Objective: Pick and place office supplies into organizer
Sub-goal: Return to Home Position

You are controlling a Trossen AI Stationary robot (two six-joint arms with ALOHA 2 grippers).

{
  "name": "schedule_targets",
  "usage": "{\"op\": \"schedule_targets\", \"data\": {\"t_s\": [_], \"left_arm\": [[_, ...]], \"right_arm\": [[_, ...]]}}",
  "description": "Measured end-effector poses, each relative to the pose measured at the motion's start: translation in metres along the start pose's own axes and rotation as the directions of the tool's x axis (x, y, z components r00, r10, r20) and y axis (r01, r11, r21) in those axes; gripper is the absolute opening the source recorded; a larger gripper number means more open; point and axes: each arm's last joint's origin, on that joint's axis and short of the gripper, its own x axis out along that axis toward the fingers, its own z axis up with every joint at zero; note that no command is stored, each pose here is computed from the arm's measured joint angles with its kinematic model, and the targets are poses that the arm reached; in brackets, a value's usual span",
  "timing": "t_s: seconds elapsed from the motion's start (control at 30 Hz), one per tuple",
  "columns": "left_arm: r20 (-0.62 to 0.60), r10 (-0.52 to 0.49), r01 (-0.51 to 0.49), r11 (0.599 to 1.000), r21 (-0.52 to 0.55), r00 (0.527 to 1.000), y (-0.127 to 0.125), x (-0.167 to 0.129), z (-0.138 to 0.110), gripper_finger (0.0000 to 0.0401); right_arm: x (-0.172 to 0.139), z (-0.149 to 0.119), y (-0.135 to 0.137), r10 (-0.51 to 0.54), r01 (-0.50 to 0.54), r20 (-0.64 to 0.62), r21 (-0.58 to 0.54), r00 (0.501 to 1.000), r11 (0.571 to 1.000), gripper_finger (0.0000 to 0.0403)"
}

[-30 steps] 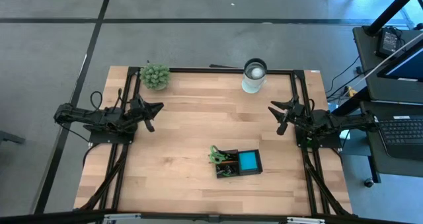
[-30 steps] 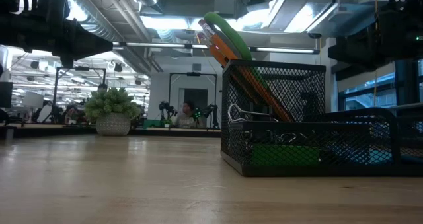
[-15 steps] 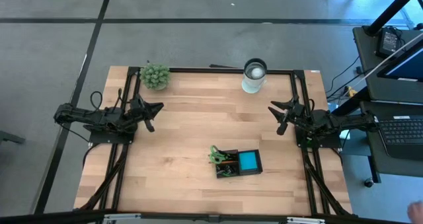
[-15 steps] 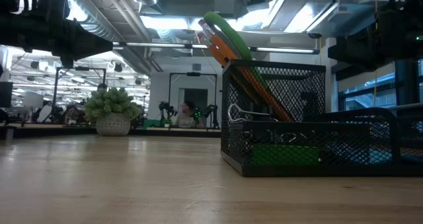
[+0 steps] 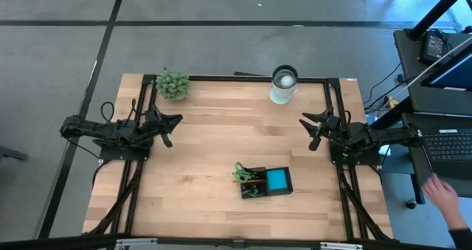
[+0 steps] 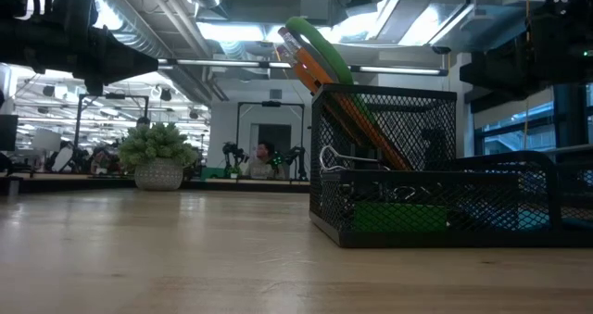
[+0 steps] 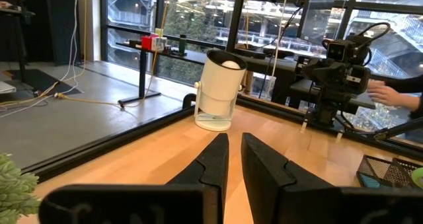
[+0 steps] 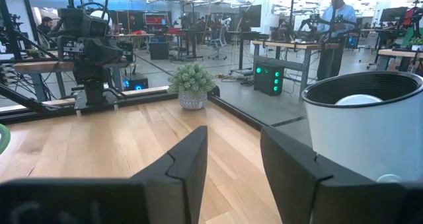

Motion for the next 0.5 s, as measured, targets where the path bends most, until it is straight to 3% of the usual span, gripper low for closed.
{"op": "schedule_targets", "data": {"t_s": [0.5], "left_arm": [[0.0, 0.0, 0.0, 1.0, 0.001, 1.0, 0.0, 0.0, 0.0, 0.0036]], "right_arm": [[0.0, 0.0001, 0.0, 0.0, 0.0, 0.0, 0.0, 1.0, 1.0, 0.0143]]}}
